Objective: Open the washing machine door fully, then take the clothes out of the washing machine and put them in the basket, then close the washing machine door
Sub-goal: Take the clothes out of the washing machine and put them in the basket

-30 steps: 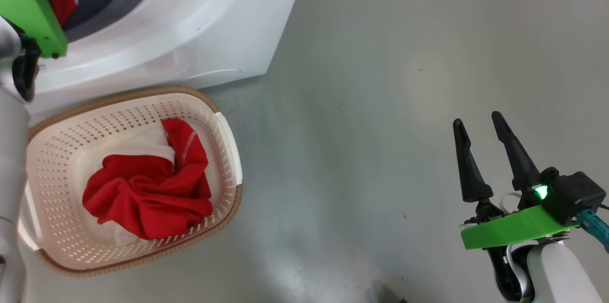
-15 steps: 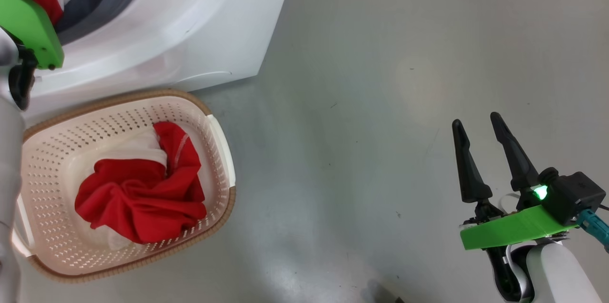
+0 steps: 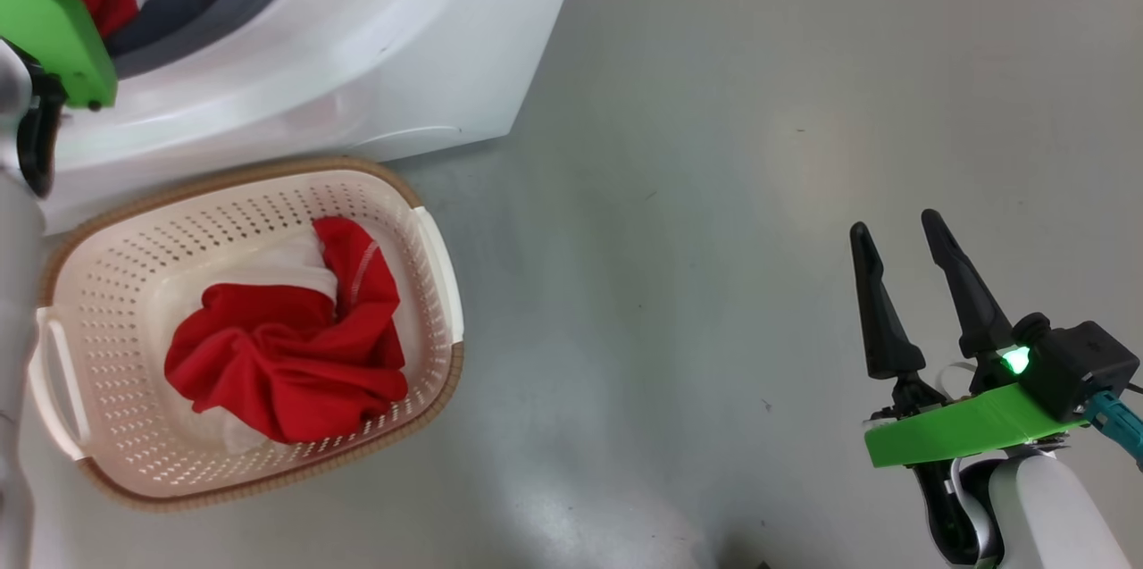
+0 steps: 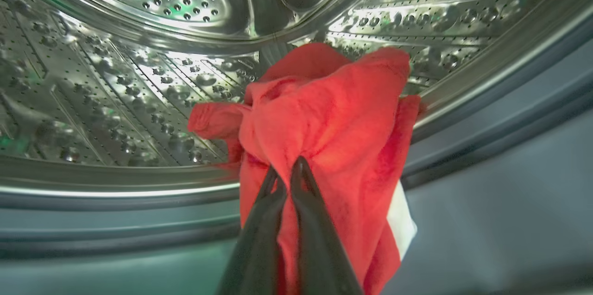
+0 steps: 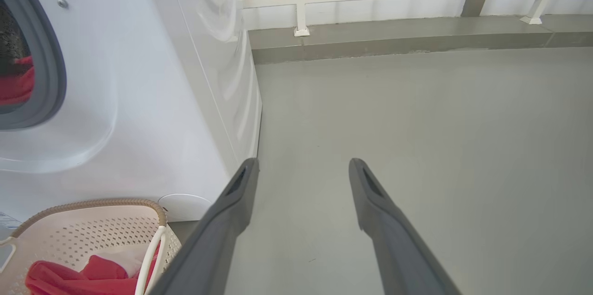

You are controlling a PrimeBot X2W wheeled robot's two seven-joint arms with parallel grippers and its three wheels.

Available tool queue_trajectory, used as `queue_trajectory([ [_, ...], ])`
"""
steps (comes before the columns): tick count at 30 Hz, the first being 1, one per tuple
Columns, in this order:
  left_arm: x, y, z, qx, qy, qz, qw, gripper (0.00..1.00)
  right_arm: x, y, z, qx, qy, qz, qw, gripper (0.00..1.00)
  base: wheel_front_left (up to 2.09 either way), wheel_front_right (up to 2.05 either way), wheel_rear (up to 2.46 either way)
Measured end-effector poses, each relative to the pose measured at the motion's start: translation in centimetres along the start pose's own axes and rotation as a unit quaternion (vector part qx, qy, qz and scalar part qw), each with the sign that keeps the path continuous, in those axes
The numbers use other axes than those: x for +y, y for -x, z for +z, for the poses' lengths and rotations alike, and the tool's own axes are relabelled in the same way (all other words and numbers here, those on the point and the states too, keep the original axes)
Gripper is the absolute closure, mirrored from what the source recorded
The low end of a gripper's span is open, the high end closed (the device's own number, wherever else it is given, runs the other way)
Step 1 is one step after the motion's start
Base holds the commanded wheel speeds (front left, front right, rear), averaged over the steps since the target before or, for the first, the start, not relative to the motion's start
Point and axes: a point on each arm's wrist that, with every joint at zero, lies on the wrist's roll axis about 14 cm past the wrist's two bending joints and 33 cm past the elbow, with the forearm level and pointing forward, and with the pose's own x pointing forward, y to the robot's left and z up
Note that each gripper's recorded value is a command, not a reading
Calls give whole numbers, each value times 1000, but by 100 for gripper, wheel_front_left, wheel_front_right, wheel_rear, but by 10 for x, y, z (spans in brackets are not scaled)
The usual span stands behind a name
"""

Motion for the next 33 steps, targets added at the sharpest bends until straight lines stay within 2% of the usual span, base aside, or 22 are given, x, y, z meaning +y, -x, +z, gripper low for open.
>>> queue_trajectory([
  [10,5,14,37,-107,-7,-1,994,100,12,-6,-1,-1,-7,17,1000,0,0,0,0],
  [33,-9,79,36,-184,32,-18,982,100,29,-6,22,-36,-19,42,998,0,0,0,0],
])
